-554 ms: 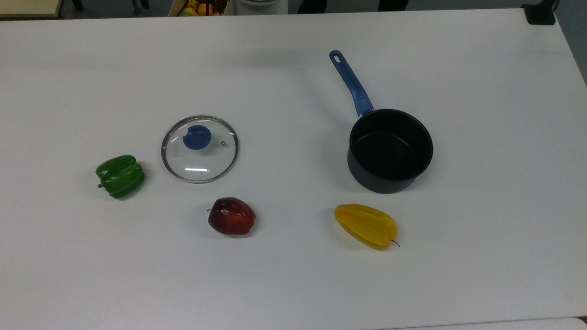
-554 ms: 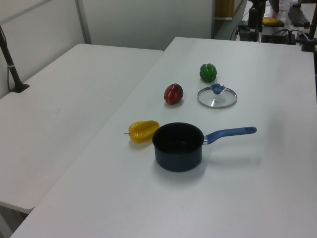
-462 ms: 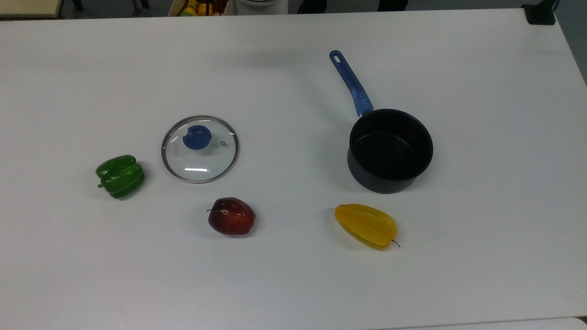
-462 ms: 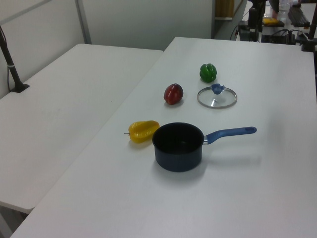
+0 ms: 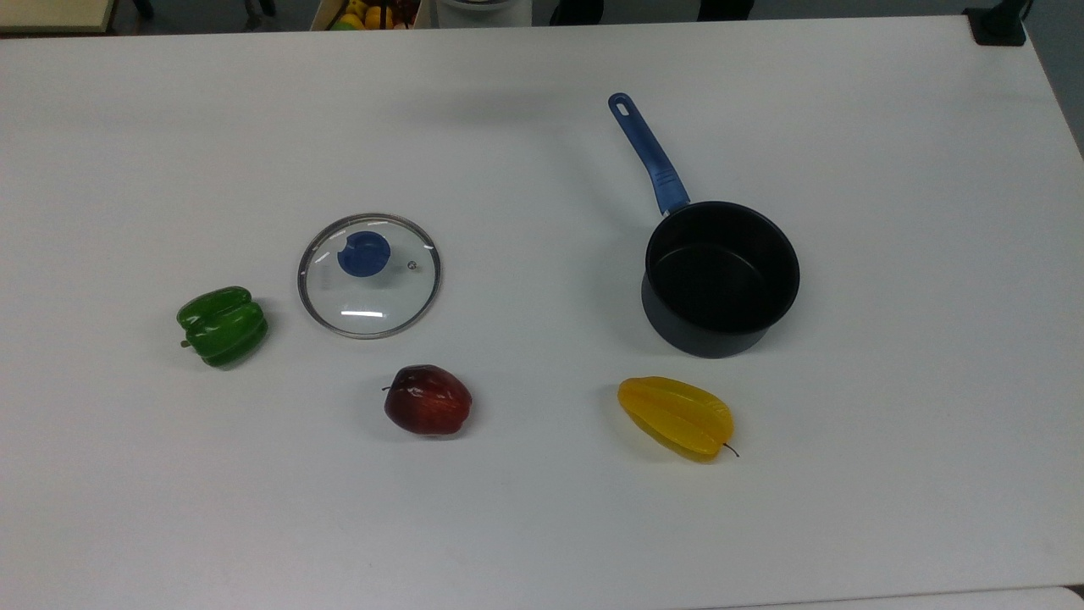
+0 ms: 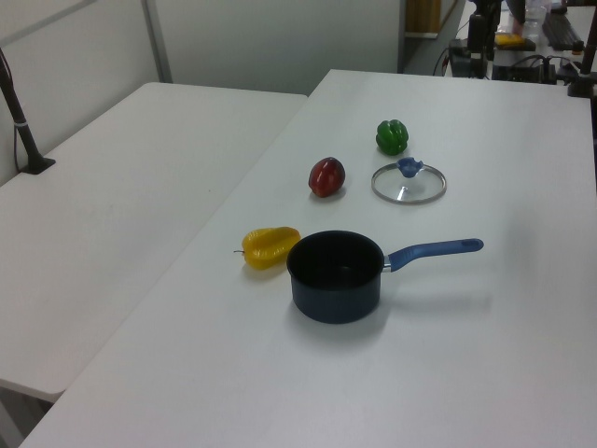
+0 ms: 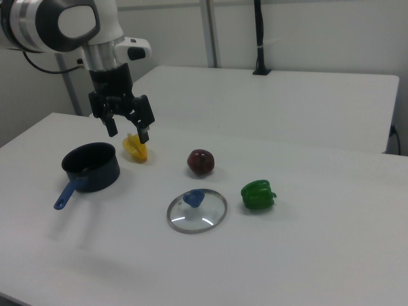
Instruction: Close lid
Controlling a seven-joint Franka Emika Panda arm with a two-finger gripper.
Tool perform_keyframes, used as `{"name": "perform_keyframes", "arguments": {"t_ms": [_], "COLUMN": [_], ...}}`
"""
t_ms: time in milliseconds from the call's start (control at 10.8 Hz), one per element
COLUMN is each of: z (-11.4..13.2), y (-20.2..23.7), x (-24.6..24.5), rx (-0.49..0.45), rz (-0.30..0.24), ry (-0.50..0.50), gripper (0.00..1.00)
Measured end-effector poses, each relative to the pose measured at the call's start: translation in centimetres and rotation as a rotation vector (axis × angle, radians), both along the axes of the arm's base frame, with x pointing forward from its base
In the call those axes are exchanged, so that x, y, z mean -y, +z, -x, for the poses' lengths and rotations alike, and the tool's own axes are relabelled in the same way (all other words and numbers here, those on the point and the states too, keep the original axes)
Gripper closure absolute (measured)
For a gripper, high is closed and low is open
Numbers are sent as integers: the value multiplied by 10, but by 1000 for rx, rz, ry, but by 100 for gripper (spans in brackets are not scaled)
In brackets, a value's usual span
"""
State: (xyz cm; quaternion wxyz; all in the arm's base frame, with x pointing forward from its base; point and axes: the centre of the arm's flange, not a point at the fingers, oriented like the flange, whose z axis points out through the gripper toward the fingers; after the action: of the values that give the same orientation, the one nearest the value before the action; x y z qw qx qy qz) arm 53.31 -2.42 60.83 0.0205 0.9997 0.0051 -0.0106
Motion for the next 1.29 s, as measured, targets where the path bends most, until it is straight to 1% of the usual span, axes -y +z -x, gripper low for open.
{"name": "perform_keyframes", "arguments": {"t_ms": [370,554,739,924,1294], "z": [-1,-9,-19,-29,-54], "y": [0,-13,-51,-100,-182], "x": [1,6,10,15,18], "rx": [3,42,82,147,267], "rz": [0,2,5,8,13], "ry": [-2,-9,-11,-22,-113], "gripper": [0,0,0,0,0]}}
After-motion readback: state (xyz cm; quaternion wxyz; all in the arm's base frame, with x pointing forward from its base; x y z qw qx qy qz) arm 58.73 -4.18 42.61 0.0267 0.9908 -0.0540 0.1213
